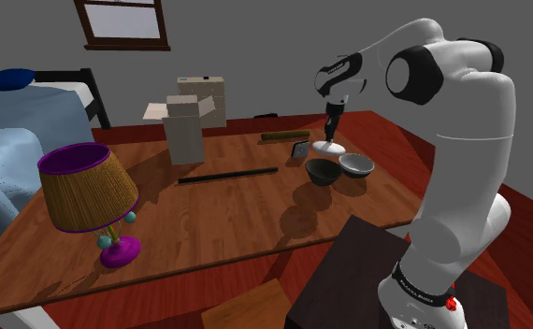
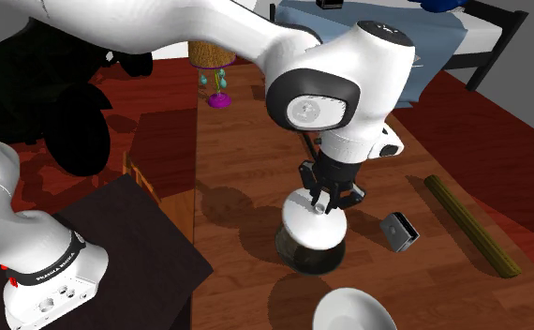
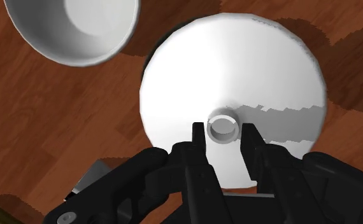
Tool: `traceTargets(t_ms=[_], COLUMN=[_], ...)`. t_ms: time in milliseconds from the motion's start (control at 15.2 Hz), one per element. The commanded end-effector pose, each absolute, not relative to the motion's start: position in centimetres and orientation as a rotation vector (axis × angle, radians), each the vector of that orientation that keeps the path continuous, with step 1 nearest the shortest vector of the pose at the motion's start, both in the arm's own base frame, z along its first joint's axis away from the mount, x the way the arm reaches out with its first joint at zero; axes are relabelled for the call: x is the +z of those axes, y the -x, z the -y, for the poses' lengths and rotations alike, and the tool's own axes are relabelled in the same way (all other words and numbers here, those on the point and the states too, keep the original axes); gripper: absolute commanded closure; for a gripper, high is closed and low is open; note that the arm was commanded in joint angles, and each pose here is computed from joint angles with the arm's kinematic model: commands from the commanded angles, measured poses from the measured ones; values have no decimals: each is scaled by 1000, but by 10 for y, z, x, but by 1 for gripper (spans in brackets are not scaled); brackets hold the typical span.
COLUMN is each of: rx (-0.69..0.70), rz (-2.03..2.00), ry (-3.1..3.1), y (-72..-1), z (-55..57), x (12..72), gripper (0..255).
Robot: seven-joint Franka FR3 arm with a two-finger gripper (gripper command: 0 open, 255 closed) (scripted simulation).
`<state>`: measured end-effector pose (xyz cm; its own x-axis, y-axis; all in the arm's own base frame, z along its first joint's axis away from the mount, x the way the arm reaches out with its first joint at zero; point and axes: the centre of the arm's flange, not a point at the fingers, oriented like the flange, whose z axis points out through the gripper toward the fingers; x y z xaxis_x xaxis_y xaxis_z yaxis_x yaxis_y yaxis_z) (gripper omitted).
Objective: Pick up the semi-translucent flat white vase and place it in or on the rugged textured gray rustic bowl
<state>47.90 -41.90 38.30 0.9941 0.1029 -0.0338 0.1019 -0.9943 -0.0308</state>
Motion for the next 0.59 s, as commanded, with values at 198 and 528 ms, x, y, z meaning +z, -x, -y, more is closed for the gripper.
traceTargets(t_ms=[198, 528], rx=[54, 54], rz=[160, 160], ry=[3109, 3109], y=[-479, -479], z=[419, 419], x=[358, 331], gripper=[255, 255])
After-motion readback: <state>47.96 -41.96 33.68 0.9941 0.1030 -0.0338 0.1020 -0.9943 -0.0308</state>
